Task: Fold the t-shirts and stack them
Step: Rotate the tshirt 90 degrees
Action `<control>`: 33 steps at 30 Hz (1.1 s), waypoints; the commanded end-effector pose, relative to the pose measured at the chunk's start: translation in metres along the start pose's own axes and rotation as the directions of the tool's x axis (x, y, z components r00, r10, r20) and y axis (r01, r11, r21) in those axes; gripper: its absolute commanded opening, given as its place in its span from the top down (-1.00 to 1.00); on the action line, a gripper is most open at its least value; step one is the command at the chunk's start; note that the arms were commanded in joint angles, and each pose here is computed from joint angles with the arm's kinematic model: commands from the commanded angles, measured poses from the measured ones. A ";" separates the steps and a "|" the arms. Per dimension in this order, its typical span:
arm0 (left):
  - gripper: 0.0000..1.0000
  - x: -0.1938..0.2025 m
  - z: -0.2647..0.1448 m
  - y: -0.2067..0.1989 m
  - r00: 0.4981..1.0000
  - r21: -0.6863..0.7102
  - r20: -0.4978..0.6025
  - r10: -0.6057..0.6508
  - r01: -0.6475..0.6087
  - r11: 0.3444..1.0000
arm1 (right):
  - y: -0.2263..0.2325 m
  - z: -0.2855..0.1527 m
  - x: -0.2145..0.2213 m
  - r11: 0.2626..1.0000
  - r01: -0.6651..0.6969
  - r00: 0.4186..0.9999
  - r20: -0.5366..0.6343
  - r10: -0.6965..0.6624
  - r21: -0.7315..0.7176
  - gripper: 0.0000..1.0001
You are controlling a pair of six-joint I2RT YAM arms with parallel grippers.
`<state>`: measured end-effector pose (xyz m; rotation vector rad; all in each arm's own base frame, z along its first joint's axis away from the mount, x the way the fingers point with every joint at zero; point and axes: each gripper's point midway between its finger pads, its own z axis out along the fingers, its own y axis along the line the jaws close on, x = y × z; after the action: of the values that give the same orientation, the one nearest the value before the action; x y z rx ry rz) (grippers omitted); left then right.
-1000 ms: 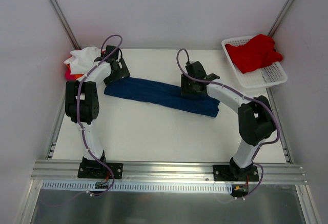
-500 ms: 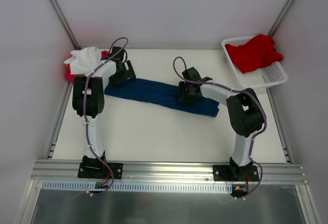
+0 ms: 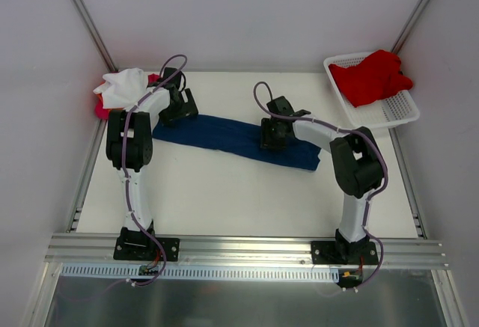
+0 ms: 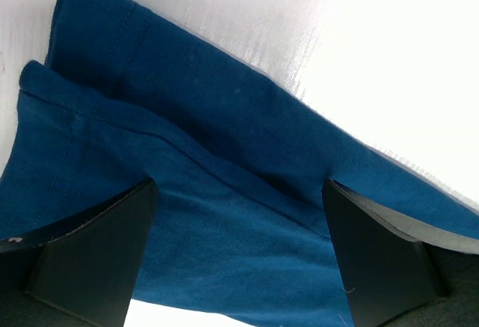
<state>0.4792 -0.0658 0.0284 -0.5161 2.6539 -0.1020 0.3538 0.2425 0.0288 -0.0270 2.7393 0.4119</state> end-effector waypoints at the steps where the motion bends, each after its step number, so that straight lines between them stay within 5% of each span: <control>1: -0.89 0.017 -0.003 0.008 0.998 -0.024 -0.061 0.015 -0.017 1.000 | -0.024 -0.001 0.007 0.997 0.019 0.998 -0.064 -0.014 0.074 0.07; 33: -0.88 0.161 -0.051 -0.020 0.963 -0.021 -0.187 0.196 -0.203 0.979 | -0.020 0.027 -0.082 1.000 0.005 0.999 -0.046 -0.005 0.008 0.04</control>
<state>0.3601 -0.1399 0.0192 -0.2292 2.8001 -0.0366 0.4351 0.2246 0.0309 -0.0085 2.7643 0.3816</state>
